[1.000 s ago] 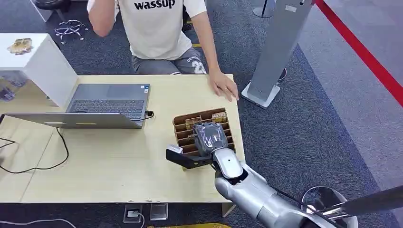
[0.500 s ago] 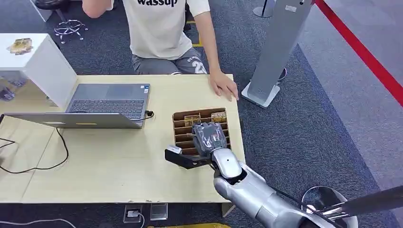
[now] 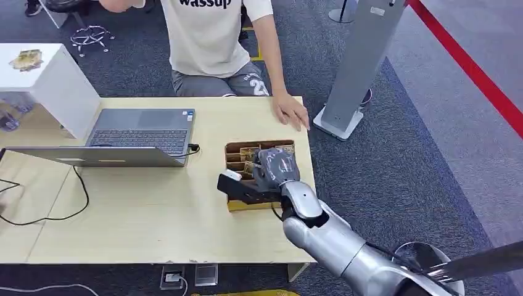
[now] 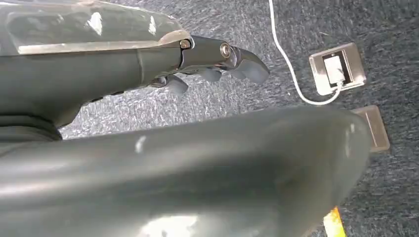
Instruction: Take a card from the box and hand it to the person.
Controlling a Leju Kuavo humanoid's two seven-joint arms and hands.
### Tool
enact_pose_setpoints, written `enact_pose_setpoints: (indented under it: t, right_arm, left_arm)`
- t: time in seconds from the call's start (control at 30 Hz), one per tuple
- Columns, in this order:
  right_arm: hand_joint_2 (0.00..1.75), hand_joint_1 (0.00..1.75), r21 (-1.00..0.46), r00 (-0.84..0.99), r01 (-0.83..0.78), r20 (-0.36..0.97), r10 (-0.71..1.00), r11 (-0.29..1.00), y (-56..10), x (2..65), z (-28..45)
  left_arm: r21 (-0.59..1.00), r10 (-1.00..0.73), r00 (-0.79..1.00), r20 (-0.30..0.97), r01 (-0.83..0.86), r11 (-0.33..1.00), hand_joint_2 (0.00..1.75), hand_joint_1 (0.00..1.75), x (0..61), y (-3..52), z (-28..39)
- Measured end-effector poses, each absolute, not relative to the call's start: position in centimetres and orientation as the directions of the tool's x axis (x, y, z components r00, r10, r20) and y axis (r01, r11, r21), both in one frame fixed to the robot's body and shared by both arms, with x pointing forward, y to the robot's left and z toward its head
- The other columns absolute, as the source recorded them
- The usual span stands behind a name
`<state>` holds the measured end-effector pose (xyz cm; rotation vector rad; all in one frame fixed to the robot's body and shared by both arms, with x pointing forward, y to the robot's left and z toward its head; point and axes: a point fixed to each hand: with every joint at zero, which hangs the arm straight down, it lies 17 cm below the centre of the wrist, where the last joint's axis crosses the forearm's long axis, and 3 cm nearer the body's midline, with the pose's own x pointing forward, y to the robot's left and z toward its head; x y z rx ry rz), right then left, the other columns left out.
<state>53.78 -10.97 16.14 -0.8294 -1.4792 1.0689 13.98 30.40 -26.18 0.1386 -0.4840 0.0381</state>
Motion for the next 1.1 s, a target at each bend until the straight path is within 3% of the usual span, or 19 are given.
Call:
enact_pose_setpoints:
  t: [0.37, 0.67, 0.9, 1.1]
  right_arm:
    - [1.75, 1.55, -0.827, -0.369, 0.314, 0.346, 0.862, 0.466, -11.2, 52.1, 30.9]
    - [1.75, 1.55, -0.715, -0.475, 0.48, 0.276, 0.836, 0.509, -11.8, 50.8, 33.6]
    - [1.75, 1.55, -0.697, -0.495, 0.57, 0.131, 0.859, 0.435, -12.0, 50.6, 33.0]
    - [1.75, 1.55, -0.722, -0.461, 0.571, 0.112, 0.88, 0.391, -13.0, 51.8, 31.2]
  left_arm:
    - [0.122, 0.011, 0.883, 0.47, -0.077, 0.99, 0.0, 0.0, 14.0, 30.4, -26.2]
    - [0.112, 0.005, 0.881, 0.473, -0.066, 0.991, 0.0, 0.0, 14.1, 29.9, -26.1]
    - [0.105, -0.007, 0.879, 0.477, -0.049, 0.993, 0.0, 0.0, 14.2, 29.5, -26.1]
    - [0.098, -0.008, 0.878, 0.478, -0.044, 0.994, 0.0, 0.0, 14.2, 29.2, -26.1]
